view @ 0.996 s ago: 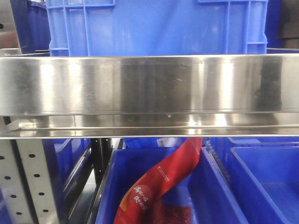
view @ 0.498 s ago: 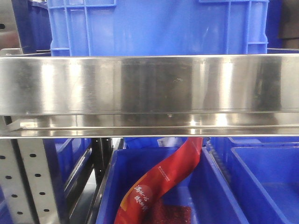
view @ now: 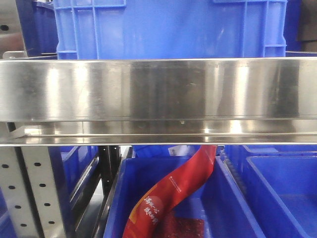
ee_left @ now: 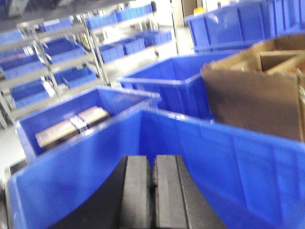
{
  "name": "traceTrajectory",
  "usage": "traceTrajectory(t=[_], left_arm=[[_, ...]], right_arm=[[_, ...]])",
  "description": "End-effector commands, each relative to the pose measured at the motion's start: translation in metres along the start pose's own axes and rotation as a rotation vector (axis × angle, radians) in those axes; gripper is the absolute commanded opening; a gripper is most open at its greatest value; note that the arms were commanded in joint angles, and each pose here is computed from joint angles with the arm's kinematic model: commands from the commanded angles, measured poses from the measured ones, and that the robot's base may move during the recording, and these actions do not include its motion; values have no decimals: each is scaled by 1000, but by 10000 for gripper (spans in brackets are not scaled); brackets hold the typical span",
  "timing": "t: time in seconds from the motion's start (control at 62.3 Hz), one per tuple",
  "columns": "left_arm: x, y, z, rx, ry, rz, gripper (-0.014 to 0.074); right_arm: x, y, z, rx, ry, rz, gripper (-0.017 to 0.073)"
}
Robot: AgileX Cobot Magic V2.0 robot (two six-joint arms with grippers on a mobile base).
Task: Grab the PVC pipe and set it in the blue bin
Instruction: 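Raise both open grippers up out of the blue bin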
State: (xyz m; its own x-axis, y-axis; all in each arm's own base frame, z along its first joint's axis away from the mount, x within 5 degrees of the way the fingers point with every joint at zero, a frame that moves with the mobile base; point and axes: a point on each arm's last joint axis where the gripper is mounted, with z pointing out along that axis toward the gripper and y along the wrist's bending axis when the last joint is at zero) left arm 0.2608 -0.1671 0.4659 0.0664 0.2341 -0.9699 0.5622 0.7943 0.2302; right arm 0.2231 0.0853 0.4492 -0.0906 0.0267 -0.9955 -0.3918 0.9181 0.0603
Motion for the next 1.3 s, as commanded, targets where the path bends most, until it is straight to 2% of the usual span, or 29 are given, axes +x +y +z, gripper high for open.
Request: traceTrajectory(t=[0.0, 0.177, 0.337, 0.466, 0.675, 0.867, 1.06, 1.285], left_arm=[[-11, 0, -14, -2, -36, 3, -111], [-19, 2, -30, -9, -66, 4, -111], [-14, 0, -46, -11, -70, -15, -111], [-10, -1, -60, -31, -112, -9, -111], [-2, 1, -76, -50, -116, -9, -111], [3, 9, -91, -92, -114, -48, -111], [11, 14, -109, -131, -109, -48, -111], [32, 19, -133, -194, -74, -102, -111]], right_arm=[[-7, 0, -8, 4, -28, -17, -154], [-17, -8, -26, 47, -82, -21, -154], [-23, -17, -49, 104, -98, -35, -154], [-23, -21, -71, 149, -133, -43, -154], [-5, -20, -94, 178, -145, -46, -154], [12, -17, -112, 181, -153, -49, -154], [30, -15, -122, 179, -129, -48, -154], [51, -14, -130, 180, -107, -45, -154]])
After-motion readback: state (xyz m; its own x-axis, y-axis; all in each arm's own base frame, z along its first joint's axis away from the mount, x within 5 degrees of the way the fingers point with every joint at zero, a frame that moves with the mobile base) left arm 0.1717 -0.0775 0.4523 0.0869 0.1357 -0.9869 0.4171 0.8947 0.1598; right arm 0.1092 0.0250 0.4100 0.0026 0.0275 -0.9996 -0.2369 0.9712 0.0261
